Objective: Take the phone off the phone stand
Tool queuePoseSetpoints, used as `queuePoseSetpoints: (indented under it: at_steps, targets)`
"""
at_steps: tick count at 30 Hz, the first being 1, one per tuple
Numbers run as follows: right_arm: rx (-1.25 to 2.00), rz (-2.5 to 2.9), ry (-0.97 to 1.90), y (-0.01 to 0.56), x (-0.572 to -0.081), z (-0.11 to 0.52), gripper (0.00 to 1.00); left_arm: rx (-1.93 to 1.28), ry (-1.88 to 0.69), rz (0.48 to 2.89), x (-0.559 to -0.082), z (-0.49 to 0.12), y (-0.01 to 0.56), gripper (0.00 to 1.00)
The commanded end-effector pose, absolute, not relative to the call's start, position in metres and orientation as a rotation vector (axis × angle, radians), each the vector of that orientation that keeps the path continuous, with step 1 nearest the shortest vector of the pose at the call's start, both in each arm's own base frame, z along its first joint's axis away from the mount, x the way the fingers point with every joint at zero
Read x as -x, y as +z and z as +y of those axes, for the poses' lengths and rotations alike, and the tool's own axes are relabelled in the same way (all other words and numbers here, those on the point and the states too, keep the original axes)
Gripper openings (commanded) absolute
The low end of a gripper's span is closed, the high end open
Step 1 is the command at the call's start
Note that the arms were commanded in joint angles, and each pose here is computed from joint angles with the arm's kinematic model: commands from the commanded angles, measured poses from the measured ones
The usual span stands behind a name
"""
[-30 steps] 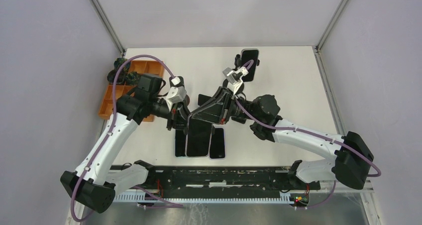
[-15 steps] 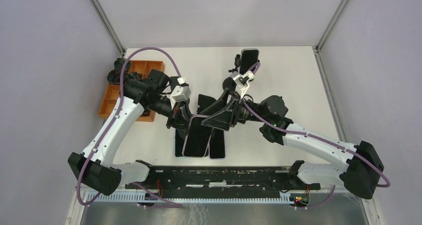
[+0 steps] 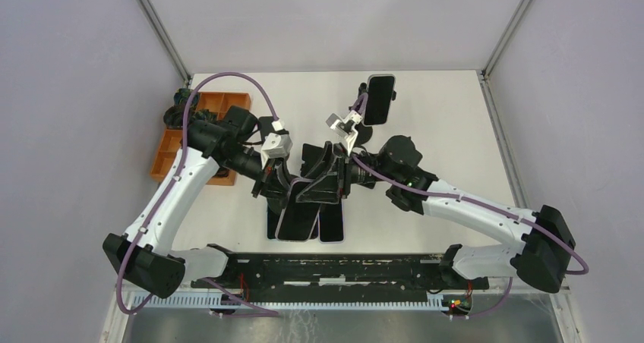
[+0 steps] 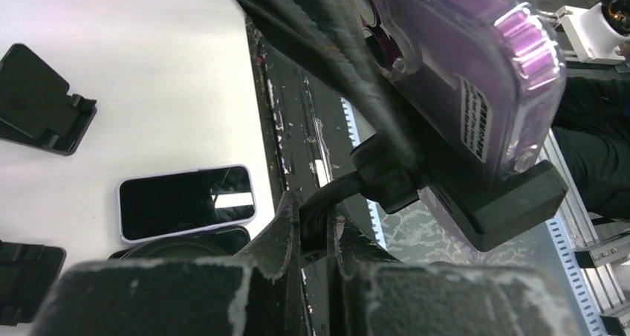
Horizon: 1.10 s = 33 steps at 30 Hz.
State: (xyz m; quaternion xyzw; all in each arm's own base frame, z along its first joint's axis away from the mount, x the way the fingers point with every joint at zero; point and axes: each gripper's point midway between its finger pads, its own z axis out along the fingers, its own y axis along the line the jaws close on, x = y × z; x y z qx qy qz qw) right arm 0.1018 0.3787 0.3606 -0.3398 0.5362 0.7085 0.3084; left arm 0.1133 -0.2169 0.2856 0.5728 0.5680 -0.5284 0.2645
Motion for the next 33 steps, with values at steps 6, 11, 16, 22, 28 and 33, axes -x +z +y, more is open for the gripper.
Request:
queuePoseSetpoints:
  at_steps: [6, 11, 16, 22, 28, 33]
  targets:
    - [0.991, 1.281, 1.901, 0.39, -0.086, 0.381, 0.0, -1.498, -1.401, 1.514, -0.115, -0.219, 0.305, 0.02]
    - [0.89, 1.226, 1.839, 0.416, -0.11, 0.362, 0.0, -1.52, -1.358, 1.535, -0.112, -0.214, 0.293, 0.02]
    - [0.789, 1.157, 1.797, 0.435, -0.126, 0.345, 0.0, -1.602, -1.282, 1.513, -0.104, -0.205, 0.278, 0.02]
    - [0.713, 1.083, 1.823, 0.453, -0.134, 0.336, 0.0, -1.7, -1.188, 1.481, -0.096, -0.194, 0.258, 0.02]
    - [0.696, 1.072, 1.824, 0.456, -0.135, 0.333, 0.0, -1.729, -1.137, 1.491, -0.097, -0.189, 0.25, 0.02]
    - [0.673, 1.053, 1.818, 0.46, -0.136, 0.324, 0.0, -1.758, -1.101, 1.496, -0.095, -0.184, 0.24, 0.02]
